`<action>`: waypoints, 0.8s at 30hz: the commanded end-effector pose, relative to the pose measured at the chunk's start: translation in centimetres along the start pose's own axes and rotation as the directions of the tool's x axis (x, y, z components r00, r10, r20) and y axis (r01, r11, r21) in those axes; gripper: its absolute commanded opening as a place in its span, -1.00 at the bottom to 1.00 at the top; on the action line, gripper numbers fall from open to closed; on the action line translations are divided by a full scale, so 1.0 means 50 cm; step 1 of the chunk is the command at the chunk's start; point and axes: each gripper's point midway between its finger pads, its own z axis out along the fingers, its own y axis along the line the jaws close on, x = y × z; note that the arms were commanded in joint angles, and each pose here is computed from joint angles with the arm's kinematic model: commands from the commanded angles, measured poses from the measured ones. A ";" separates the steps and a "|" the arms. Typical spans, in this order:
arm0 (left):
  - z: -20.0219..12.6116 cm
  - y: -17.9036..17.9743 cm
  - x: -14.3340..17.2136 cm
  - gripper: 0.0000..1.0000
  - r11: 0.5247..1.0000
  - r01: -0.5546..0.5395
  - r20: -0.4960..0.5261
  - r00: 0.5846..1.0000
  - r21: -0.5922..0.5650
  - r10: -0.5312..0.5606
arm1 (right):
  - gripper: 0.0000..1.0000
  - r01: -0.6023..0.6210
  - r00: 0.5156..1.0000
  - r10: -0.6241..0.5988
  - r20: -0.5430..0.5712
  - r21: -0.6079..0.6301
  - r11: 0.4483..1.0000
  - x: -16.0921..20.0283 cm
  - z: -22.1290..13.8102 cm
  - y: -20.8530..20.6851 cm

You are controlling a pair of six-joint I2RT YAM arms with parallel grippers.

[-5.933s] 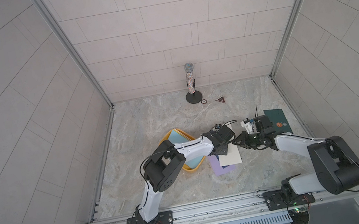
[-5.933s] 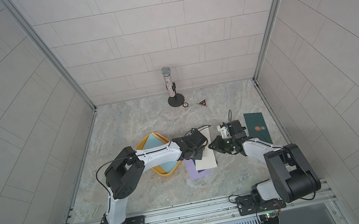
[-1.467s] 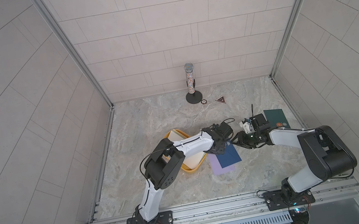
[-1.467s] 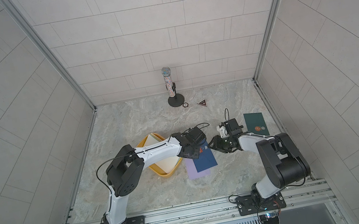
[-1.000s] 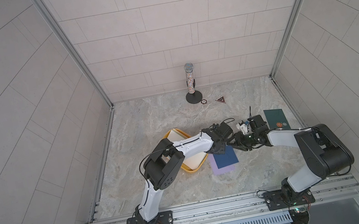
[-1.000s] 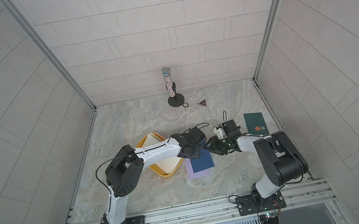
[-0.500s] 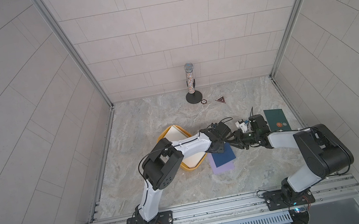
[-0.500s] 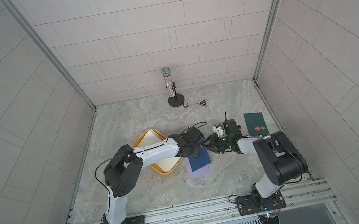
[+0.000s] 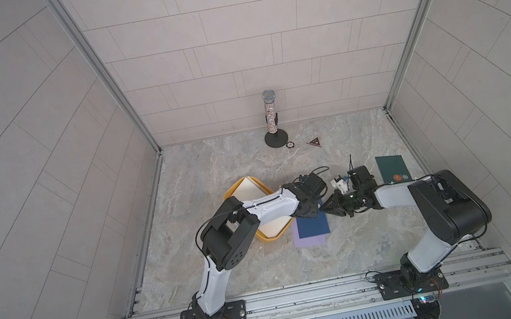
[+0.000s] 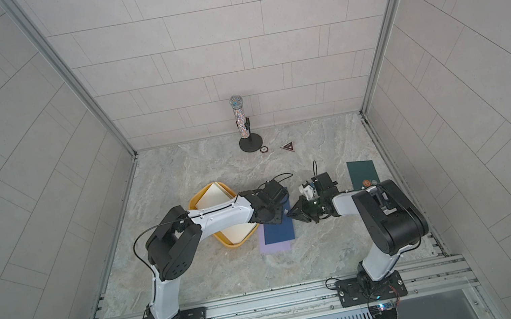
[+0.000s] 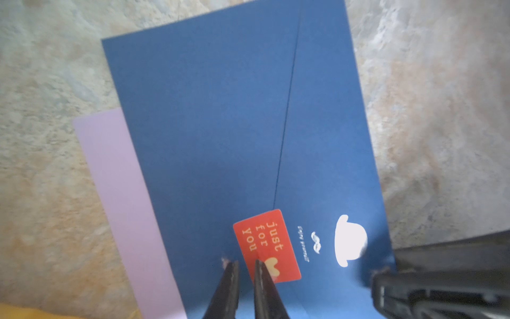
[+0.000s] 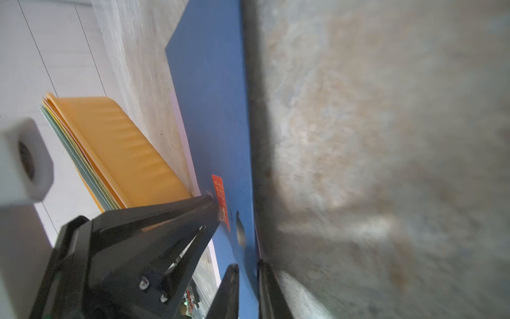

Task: Put the sealed envelopes into the storage box
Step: Pick up the envelope from the center of the board.

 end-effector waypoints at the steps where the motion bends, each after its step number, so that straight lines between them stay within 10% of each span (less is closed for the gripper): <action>1: 0.037 0.028 0.063 -0.62 1.000 0.000 -0.105 0.994 -0.029 -0.003 | -0.77 0.059 0.998 -0.059 -0.004 -0.052 0.997 -0.004 0.002 0.038; 13: 0.021 0.027 0.055 -0.58 1.000 -0.003 -0.090 0.996 -0.019 0.001 | -1.00 0.121 0.992 -0.119 0.044 -0.030 0.992 -0.012 -0.014 0.051; 24: -0.153 0.012 -0.050 -0.18 0.998 -0.051 0.045 0.998 0.021 0.050 | -1.00 0.262 0.957 -0.274 0.099 0.122 0.957 -0.025 -0.083 0.081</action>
